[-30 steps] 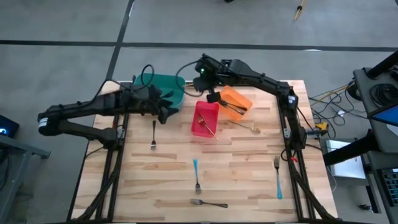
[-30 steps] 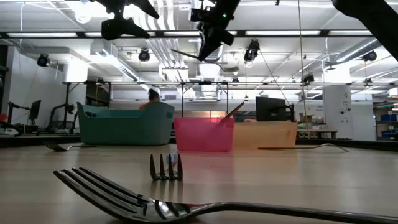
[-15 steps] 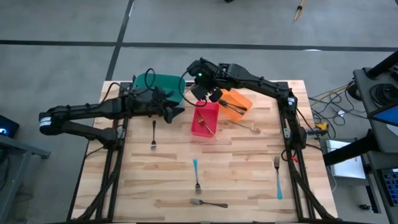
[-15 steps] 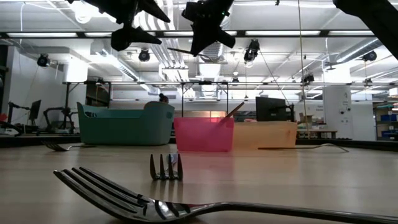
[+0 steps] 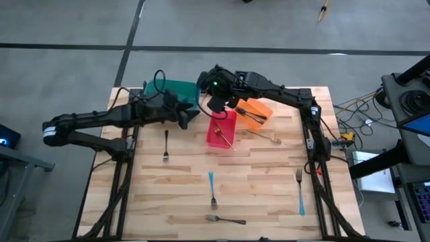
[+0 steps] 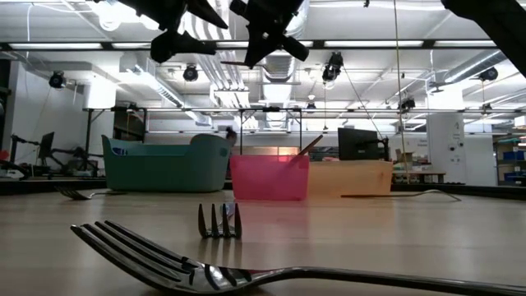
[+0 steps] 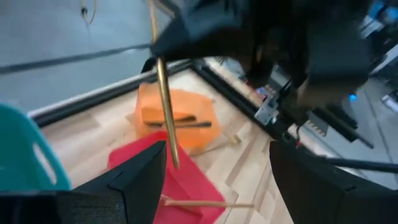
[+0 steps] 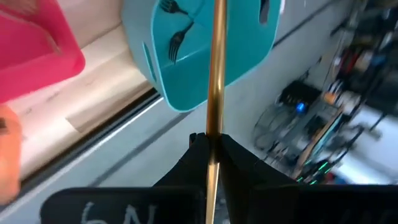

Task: Sort silverware by color (type)
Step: Put the golden fork into the red bin

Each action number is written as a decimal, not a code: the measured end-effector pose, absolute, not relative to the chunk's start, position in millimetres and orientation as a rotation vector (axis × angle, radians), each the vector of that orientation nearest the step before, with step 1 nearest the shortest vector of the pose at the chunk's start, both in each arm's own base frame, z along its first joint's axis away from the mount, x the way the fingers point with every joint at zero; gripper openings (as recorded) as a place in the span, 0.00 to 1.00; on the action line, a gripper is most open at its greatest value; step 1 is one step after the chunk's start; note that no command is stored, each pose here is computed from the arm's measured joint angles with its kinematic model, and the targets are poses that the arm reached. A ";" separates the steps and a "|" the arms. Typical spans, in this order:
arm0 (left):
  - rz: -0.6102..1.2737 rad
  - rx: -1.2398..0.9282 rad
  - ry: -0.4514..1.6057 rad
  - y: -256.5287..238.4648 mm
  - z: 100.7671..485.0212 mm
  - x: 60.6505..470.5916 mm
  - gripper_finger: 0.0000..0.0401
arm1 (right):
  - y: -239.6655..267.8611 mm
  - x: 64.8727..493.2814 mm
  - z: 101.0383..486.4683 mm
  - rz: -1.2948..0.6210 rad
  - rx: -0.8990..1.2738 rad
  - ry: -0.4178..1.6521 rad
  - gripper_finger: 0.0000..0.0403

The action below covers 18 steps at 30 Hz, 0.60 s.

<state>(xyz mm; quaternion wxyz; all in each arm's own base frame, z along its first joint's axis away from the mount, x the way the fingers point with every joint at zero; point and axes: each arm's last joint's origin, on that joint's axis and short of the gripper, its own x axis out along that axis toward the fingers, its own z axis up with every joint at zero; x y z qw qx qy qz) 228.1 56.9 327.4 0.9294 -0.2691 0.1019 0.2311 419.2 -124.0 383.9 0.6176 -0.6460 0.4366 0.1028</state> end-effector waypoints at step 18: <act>0.533 -0.564 0.226 88.8 309.0 247.6 0.65 | -113.2 428.5 393.9 0.251 -1.691 0.893 0.03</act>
